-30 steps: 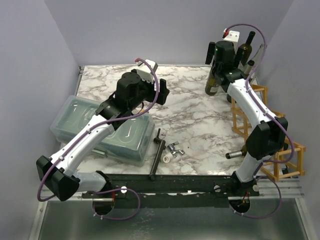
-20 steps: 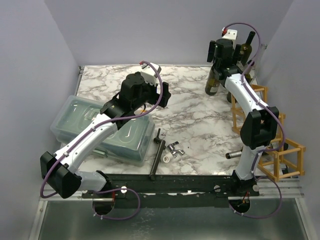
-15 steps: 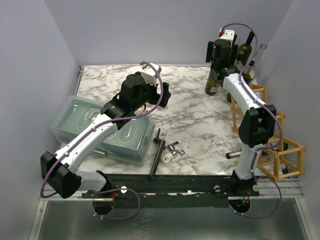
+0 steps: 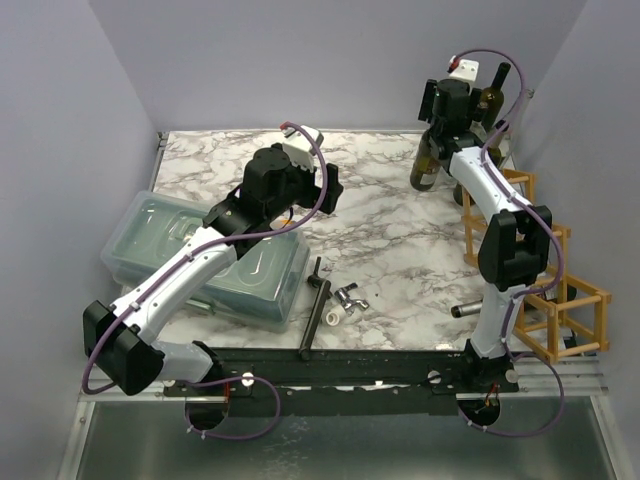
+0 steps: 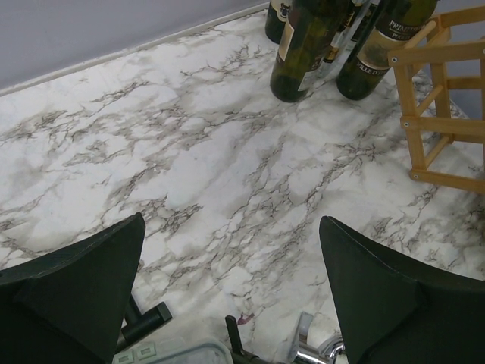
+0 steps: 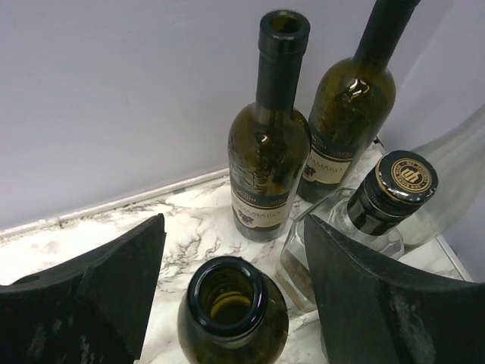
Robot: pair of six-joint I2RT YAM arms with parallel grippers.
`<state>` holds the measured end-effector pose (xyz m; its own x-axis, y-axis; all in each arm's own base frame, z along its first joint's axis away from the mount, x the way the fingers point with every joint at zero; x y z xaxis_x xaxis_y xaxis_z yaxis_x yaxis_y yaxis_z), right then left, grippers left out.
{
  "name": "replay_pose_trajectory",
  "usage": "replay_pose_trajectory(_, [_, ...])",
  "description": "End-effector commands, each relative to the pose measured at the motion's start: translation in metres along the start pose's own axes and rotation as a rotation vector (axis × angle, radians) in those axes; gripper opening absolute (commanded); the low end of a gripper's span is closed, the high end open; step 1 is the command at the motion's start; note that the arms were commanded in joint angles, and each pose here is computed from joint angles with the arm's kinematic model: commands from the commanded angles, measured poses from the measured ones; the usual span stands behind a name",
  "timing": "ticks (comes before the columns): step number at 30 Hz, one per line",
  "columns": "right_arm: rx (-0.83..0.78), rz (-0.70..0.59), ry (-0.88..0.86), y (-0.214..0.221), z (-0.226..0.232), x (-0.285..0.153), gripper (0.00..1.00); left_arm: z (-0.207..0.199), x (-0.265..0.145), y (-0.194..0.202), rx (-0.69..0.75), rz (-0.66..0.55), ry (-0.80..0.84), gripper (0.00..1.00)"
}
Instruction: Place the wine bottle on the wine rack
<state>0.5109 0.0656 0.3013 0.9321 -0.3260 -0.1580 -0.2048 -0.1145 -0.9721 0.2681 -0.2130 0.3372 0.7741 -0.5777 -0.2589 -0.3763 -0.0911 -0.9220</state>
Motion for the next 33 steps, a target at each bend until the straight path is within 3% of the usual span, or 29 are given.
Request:
replay_pose_trajectory(1, [0.011, 0.012, -0.033, 0.013, 0.008, 0.016, 0.75, -0.003, 0.007, 0.005, -0.013, 0.01, 0.018, 0.99])
replay_pose_trajectory(4, [0.005, 0.031, -0.058, 0.021, 0.012, 0.019, 0.7, -0.002, 0.008, 0.005, -0.015, 0.01, 0.017, 0.99])
replay_pose_trajectory(7, [-0.003, 0.036, -0.069, 0.024, 0.014, 0.021, 0.57, -0.003, 0.007, 0.005, -0.012, 0.008, 0.018, 0.99])
replay_pose_trajectory(9, [-0.014, 0.038, -0.073, 0.027, 0.015, 0.023, 0.45, -0.002, 0.006, 0.004, -0.009, 0.003, 0.01, 0.99])
replay_pose_trajectory(13, [-0.052, 0.07, -0.116, 0.027, 0.015, 0.018, 0.1, -0.001, 0.005, 0.003, -0.007, -0.004, 0.0, 0.99])
replay_pose_trajectory(15, [-0.075, 0.053, -0.176, 0.018, 0.017, 0.006, 0.03, -0.001, 0.004, 0.002, -0.005, -0.005, -0.005, 0.99])
replay_pose_trajectory(23, [-0.2, -0.049, -0.358, -0.016, 0.006, -0.059, 0.01, 0.003, 0.002, -0.001, -0.025, -0.019, -0.056, 0.98])
replay_pose_trajectory(28, [-0.359, -0.081, -0.627, -0.025, 0.006, -0.109, 0.01, 0.013, 0.004, 0.001, -0.06, -0.034, -0.155, 0.98])
replay_pose_trajectory(33, [-0.548, -0.156, -0.761, -0.037, 0.006, -0.162, 0.01, 0.023, 0.006, 0.0, -0.112, -0.032, -0.197, 0.98])
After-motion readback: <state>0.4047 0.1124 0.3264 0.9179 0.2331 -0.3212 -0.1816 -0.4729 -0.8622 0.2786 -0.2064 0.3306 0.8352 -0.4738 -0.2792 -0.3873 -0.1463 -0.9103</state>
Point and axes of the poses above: each gripper's point midway between its finger pads, its own x axis out along the fingers, its own z axis along the line the jaws close on, y = z × x, the point moved 9 cm from there along -x, back along the fingers, and after that the axes turned 9 degrees about -x, right-handed, at the moved point
